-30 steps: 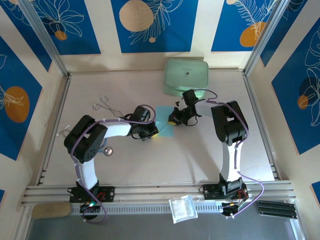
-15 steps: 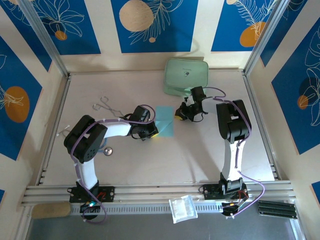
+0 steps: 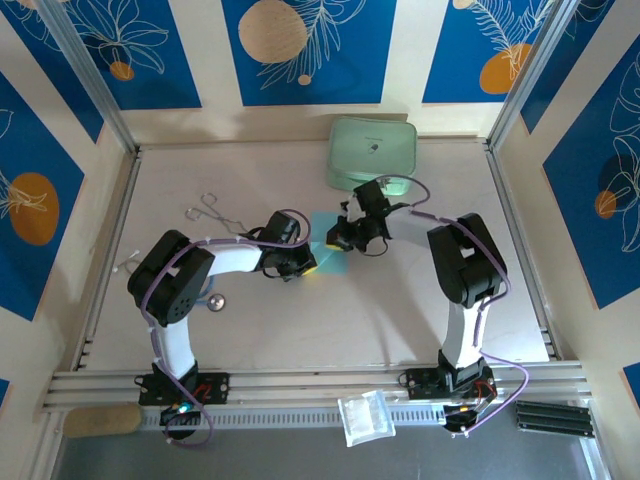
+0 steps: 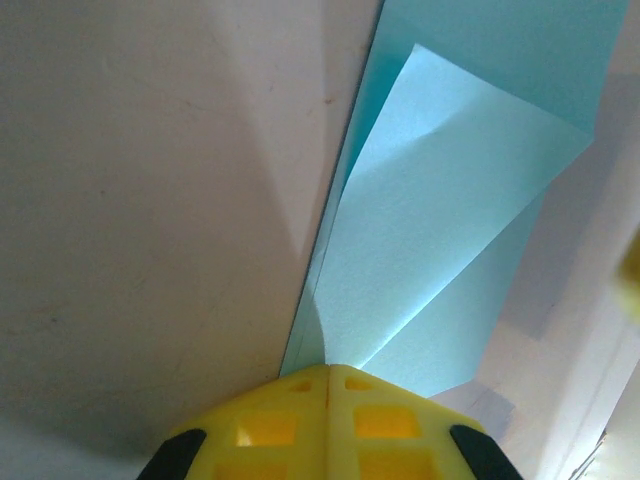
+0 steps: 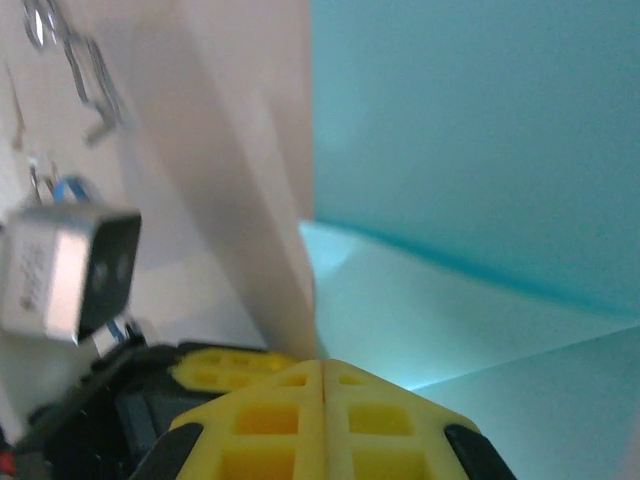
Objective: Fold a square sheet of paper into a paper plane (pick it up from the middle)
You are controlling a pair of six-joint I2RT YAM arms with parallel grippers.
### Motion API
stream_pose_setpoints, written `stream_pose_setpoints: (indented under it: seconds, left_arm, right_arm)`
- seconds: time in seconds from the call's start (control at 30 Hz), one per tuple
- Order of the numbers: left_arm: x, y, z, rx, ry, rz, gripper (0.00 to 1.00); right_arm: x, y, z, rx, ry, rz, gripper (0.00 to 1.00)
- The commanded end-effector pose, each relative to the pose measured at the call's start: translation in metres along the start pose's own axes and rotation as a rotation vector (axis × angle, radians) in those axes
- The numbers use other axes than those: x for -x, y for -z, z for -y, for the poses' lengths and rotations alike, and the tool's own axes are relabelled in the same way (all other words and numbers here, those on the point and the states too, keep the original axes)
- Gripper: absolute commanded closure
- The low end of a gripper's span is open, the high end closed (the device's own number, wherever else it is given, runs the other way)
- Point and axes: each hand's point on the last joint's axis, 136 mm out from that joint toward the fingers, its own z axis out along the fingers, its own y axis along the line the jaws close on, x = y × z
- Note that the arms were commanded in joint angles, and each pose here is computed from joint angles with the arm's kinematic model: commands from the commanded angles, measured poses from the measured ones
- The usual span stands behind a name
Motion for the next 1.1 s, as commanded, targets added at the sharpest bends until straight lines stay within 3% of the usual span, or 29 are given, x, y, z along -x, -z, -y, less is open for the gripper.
stream_pose_setpoints:
  seconds: [0.0,0.7,1.07]
  left_arm:
    - [-0.016,-0.004,-0.047,0.155,0.062,-0.058,1.0]
    - [-0.015,-0.004,-0.048,0.153,0.06,-0.052,1.0]
    - [-0.023,-0.003,-0.062,0.194,0.085,-0.072,1.0]
  right_arm:
    - [-0.013,-0.008,0.007,-0.016,-0.031,-0.046,1.0]
    - [-0.041,-0.04,0.013,-0.076,0.037,-0.177,1.0]
    - [-0.007,-0.027,0.053,-0.162,-0.031,-0.078,1.0]
